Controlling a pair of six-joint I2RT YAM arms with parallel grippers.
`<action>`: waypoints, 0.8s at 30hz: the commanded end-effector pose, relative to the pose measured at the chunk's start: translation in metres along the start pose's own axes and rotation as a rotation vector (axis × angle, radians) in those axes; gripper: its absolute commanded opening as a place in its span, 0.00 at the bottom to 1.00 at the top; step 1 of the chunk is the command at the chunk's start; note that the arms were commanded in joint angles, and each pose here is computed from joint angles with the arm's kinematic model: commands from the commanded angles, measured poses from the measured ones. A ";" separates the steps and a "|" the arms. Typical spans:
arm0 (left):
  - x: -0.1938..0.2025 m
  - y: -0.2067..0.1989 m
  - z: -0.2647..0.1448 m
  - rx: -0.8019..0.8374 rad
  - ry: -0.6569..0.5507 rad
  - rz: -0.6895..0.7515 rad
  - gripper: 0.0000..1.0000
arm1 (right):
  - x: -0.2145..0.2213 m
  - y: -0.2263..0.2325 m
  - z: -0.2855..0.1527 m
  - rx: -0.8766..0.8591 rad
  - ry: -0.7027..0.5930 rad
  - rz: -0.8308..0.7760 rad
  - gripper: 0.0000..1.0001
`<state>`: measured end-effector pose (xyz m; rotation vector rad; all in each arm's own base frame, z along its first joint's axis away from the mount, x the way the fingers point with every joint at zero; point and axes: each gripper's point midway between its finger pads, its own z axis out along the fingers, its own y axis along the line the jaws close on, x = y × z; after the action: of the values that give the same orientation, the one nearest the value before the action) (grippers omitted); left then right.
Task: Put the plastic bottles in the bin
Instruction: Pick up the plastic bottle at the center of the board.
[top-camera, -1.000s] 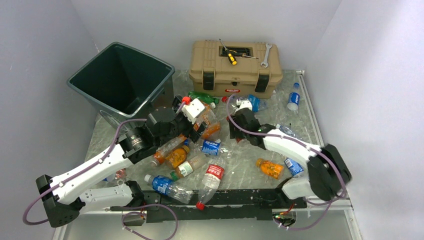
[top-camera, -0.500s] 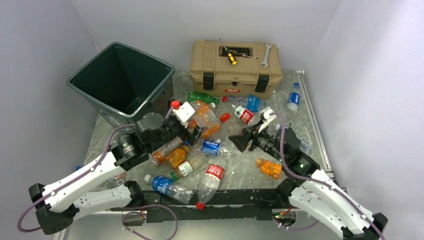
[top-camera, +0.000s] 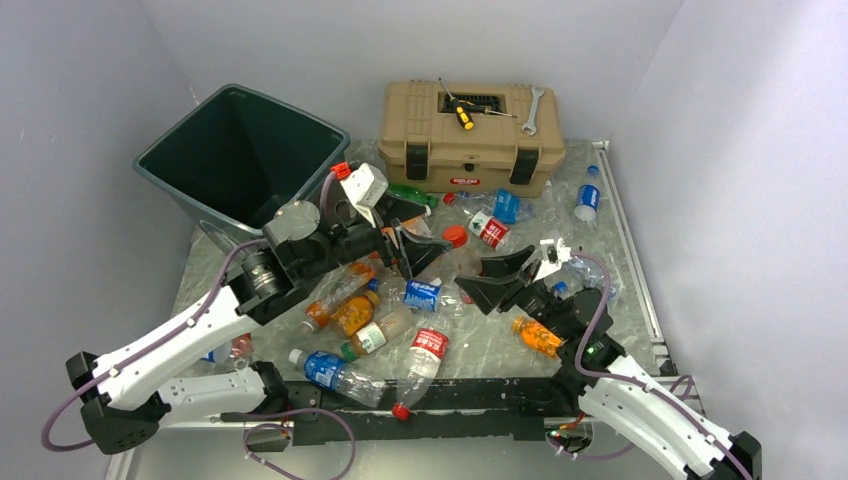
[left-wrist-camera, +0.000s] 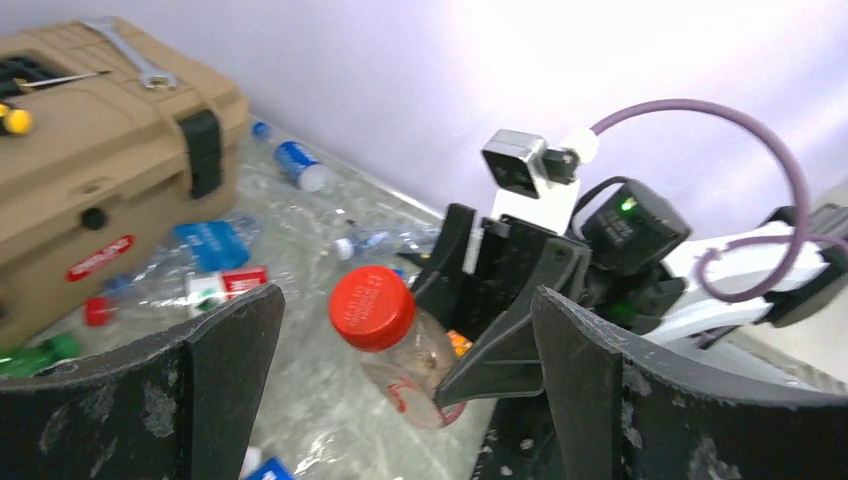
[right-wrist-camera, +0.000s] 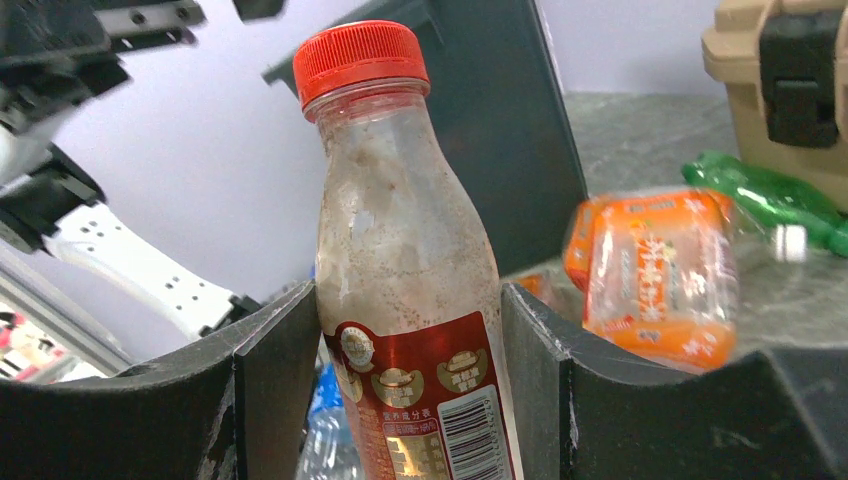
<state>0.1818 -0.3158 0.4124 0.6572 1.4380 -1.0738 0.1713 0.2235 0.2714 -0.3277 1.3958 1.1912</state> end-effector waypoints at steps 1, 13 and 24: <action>-0.013 -0.030 0.012 0.149 -0.062 -0.143 0.99 | -0.050 0.036 0.004 -0.157 -0.205 0.028 0.00; 0.006 -0.036 0.048 0.220 0.016 -0.181 0.88 | -0.058 0.051 0.002 -0.237 -0.237 0.066 0.00; -0.001 -0.046 0.049 0.287 -0.031 -0.187 0.71 | -0.047 0.047 0.001 -0.228 -0.207 0.065 0.00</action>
<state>0.1771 -0.3811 0.3911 0.6997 1.4945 -1.3772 0.1556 0.2270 0.3211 -0.2884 1.1678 1.3832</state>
